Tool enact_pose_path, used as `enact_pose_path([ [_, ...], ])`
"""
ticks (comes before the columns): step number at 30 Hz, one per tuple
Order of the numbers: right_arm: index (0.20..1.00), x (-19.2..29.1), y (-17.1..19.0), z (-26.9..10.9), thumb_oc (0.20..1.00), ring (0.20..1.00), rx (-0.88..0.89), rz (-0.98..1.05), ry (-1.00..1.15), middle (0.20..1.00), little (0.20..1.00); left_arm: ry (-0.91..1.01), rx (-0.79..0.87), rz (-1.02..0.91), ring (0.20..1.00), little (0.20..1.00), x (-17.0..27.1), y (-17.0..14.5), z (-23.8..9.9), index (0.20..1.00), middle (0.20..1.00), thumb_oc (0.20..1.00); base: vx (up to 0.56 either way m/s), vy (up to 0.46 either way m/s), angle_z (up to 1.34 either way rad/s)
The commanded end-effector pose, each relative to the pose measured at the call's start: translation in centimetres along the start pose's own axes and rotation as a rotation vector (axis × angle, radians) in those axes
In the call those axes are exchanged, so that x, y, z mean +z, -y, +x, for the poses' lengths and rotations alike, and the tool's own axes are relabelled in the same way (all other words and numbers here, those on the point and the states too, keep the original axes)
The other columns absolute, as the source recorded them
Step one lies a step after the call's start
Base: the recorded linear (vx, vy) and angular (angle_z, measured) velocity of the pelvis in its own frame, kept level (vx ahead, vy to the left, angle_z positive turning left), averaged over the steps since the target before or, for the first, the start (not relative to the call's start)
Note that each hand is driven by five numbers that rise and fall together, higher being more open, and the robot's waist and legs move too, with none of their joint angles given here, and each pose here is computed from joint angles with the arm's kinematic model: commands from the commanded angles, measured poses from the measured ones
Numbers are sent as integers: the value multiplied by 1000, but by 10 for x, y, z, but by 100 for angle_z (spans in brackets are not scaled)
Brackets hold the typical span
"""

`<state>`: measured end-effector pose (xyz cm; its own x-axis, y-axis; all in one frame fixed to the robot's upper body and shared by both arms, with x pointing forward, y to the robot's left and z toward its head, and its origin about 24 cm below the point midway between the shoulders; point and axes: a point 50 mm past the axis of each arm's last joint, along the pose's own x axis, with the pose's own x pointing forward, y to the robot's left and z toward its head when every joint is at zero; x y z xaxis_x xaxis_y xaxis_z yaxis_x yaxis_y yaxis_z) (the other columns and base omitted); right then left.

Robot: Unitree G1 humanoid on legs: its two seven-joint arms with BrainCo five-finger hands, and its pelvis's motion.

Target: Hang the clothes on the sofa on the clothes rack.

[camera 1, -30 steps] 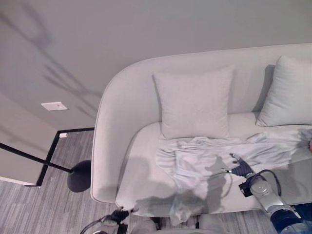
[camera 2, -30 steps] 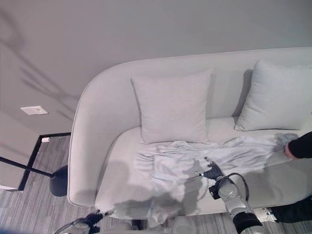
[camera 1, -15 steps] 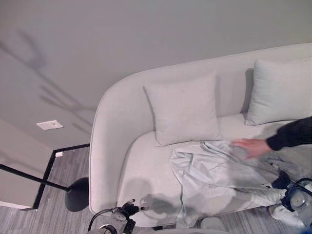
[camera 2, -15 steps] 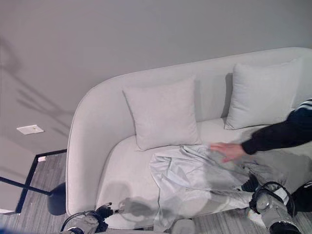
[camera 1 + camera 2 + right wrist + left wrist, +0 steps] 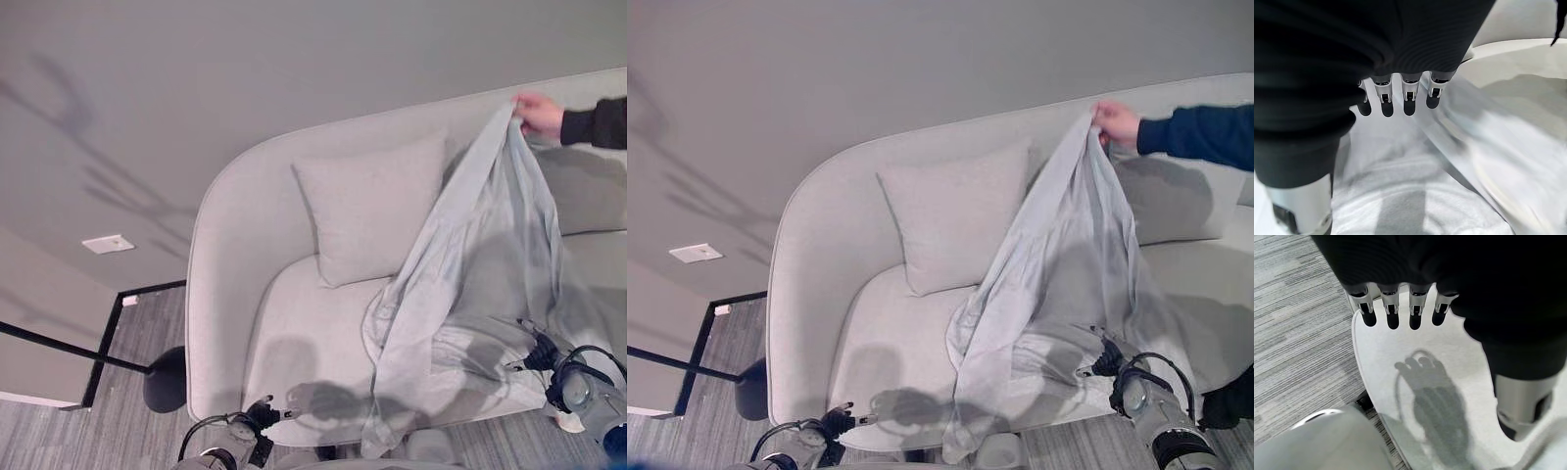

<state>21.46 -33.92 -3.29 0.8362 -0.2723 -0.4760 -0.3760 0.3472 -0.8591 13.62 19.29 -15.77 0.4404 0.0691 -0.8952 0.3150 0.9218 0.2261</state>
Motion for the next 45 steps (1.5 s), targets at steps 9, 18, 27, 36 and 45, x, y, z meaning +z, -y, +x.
enact_pose_path([
  [9, 1000, 12, 30, 13, 1000, 1000, -123, 24, 17, 1000, 1000, 49, 27, 44, 1000, 1000, 23, -4, 3, 1000, 1000, 1000, 0, 0, 0],
  [18, 1000, -21, 14, -4, 1000, 1000, -171, 182, -117, 1000, 1000, 28, 33, 55, 1000, 1000, 19, -3, 3, 1000, 1000, 1000, -7, 20, -3],
  [27, 1000, 12, -2, 11, 1000, 1000, -104, 255, -84, 1000, 1000, 12, 115, 36, 1000, 1000, 19, -34, 2, 1000, 1000, 1000, 83, -282, -69],
  [36, 1000, -5, 37, 14, 1000, 1000, -252, 250, -153, 1000, 1000, -1, 199, -26, 1000, 1000, 15, -55, -1, 1000, 1000, 1000, 42, -720, 68],
  [45, 1000, 12, 16, 16, 1000, 1000, -175, 299, -104, 1000, 1000, -6, 128, 22, 1000, 1000, 12, -32, 1, 1000, 1000, 1000, -17, -175, 26],
])
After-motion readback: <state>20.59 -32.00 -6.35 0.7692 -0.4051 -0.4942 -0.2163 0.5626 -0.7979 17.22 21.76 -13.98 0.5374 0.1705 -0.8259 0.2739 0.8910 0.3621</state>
